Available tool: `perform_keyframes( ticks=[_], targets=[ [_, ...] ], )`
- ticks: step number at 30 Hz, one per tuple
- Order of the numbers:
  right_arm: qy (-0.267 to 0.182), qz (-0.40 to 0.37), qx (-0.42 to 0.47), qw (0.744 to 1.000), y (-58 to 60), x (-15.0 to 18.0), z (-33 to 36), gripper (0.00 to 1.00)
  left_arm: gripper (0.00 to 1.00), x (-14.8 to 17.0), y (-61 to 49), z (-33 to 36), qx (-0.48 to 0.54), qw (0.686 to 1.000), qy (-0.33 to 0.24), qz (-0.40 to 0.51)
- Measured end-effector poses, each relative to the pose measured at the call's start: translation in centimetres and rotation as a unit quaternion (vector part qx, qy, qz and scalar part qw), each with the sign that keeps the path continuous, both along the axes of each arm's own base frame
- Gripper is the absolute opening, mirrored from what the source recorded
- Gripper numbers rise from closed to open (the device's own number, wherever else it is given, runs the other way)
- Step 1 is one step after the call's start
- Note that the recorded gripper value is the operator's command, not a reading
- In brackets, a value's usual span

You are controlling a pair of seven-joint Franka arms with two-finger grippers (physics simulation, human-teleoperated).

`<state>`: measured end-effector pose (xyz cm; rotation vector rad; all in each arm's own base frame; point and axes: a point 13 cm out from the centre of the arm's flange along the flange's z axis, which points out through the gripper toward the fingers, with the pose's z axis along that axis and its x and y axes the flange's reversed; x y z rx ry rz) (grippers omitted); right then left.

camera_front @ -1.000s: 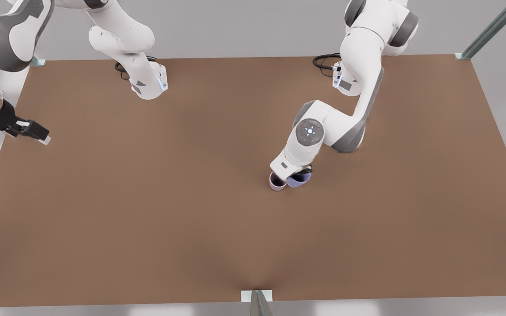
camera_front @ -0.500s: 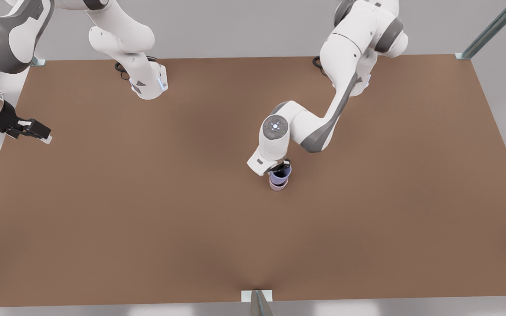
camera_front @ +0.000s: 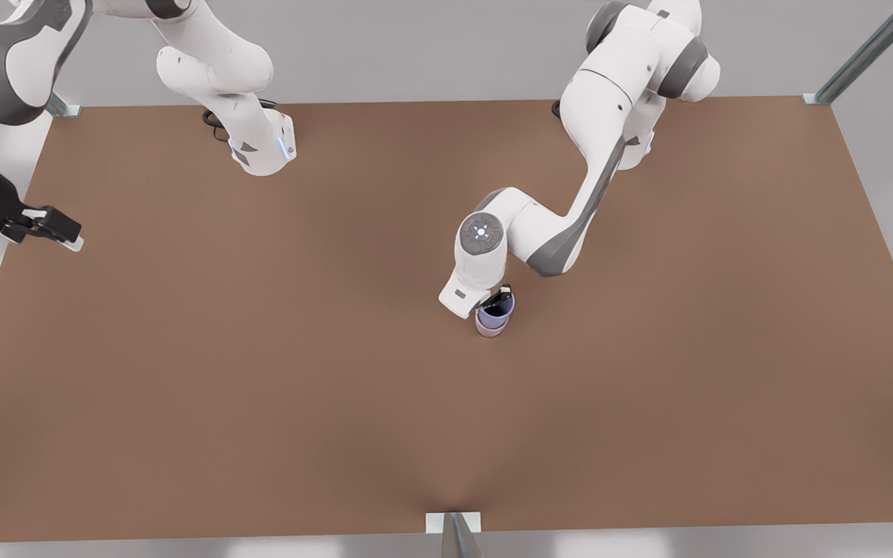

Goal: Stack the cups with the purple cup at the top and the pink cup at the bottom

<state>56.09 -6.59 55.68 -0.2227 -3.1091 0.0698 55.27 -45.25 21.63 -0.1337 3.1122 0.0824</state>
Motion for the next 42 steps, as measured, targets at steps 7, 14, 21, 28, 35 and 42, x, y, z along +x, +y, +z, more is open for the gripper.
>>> perform_keyframes(
  ticks=[7, 14, 21, 28, 35, 42],
  targets=[
    [0.011, 0.029, -0.004, 1.0, 2.7, 0.9, -1.3, 1.0, 0.21, -0.5, -0.4, -0.2, 0.002, 1.0, 0.002, 0.013],
    [0.051, 0.032, 0.002, 0.998, 2.9, 2.9, -6.8, 1.0, 0.21, -0.7, 0.0, -0.9, 0.007, 1.0, 0.007, 0.026],
    [0.032, 0.032, 0.012, 0.999, 2.8, 4.2, -7.1, 1.0, 0.21, -1.2, 0.3, -2.5, 0.016, 0.999, 0.016, 0.033],
    [0.024, 0.033, 0.013, 0.999, 2.9, 4.6, -7.0, 1.0, 0.33, -1.2, 0.3, -3.0, 0.016, 0.999, 0.017, 0.038],
    [0.022, 0.033, 0.013, 0.999, 2.7, 4.7, -7.1, 1.0, 0.34, -1.0, 0.3, -2.9, 0.015, 0.999, 0.016, 0.041],
    [0.022, 0.034, 0.013, 0.999, 2.8, 4.8, -7.2, 1.0, 1.0, -0.9, 0.0, -2.2, 0.009, 0.999, 0.013, 0.042]
  ],
)
